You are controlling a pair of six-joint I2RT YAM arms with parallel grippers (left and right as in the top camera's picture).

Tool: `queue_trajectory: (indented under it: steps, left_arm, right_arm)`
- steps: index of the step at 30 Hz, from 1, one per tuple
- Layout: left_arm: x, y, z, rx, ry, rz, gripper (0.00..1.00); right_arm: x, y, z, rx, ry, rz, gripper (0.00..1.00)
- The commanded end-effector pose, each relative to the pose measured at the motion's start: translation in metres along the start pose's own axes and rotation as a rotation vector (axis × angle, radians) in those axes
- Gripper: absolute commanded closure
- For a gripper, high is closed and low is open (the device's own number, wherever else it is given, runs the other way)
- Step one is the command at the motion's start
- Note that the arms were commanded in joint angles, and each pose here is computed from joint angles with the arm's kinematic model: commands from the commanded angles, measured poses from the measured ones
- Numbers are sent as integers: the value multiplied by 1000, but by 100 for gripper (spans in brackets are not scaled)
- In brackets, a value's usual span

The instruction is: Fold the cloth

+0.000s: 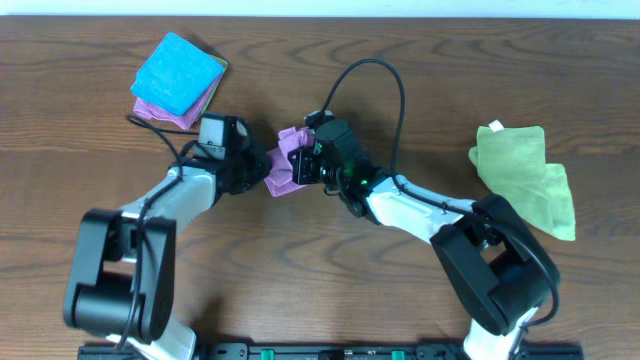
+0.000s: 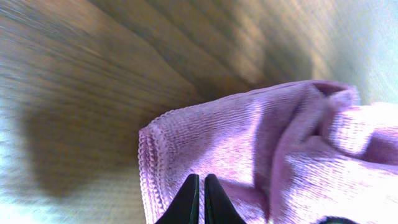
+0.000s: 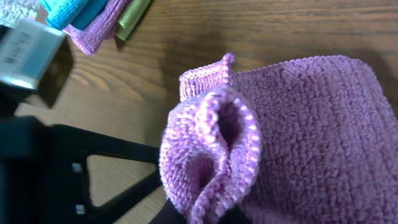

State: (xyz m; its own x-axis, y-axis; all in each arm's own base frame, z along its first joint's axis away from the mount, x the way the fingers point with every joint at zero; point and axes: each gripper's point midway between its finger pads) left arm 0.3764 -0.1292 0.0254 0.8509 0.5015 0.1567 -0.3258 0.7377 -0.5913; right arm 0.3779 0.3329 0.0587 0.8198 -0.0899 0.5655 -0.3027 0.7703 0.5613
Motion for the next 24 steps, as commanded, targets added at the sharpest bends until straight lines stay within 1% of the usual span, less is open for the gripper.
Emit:
queue_trajectory:
  steps: [1, 3, 4, 6, 10, 13, 16, 19, 21, 22, 23, 24]
  left_arm:
    - [18, -17, 24, -47, -56, -29, 93]
    - [23, -21, 36, -63, -78, -28, 89]
    - [27, -24, 43, -76, -93, -38, 88]
    - [32, -29, 55, -92, -122, -61, 82]
    - [37, -30, 73, -93, -151, -65, 71]
    - [37, -25, 82, -84, -156, -48, 66]
    - [38, -20, 90, -74, -159, -28, 52]
    - [39, -15, 99, -65, -166, -8, 42]
    - [38, -13, 106, -58, -168, 4, 28]
    - [36, -11, 108, -53, -164, 11, 24]
    - [34, -10, 110, -53, -157, 17, 20]
    - [30, -10, 111, -58, -141, 23, 17]
  right_arm:
    - [1, 9, -5, 11, -9, 34, 73]
    - [2, 17, -6, 31, -20, 51, 64]
    - [2, 23, -6, 48, -27, 60, 56]
    - [-2, 39, -7, 96, -18, 75, 50]
    - [-9, 66, -6, 174, 14, 100, 47]
    - [-7, 69, -5, 181, 13, 102, 46]
    - [3, 67, 2, 174, -2, 100, 45]
    - [19, 63, 14, 156, -34, 110, 45]
    - [37, 54, 29, 110, -74, 106, 43]
    - [45, 50, 38, 87, -87, 106, 42]
    - [51, 45, 46, 68, -97, 107, 38]
    - [57, 41, 57, 52, -103, 111, 30]
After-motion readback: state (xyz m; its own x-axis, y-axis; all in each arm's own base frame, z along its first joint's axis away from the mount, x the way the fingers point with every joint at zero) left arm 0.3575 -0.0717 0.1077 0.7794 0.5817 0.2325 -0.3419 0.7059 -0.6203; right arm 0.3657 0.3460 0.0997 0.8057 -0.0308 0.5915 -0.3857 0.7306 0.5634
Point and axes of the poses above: each gripper's point midway between its finger pads, its own z axis back along the fingers, its own y axis along the line the jaws close on, x = y × z, and after that the axes turned 1 degree about z, right-handed
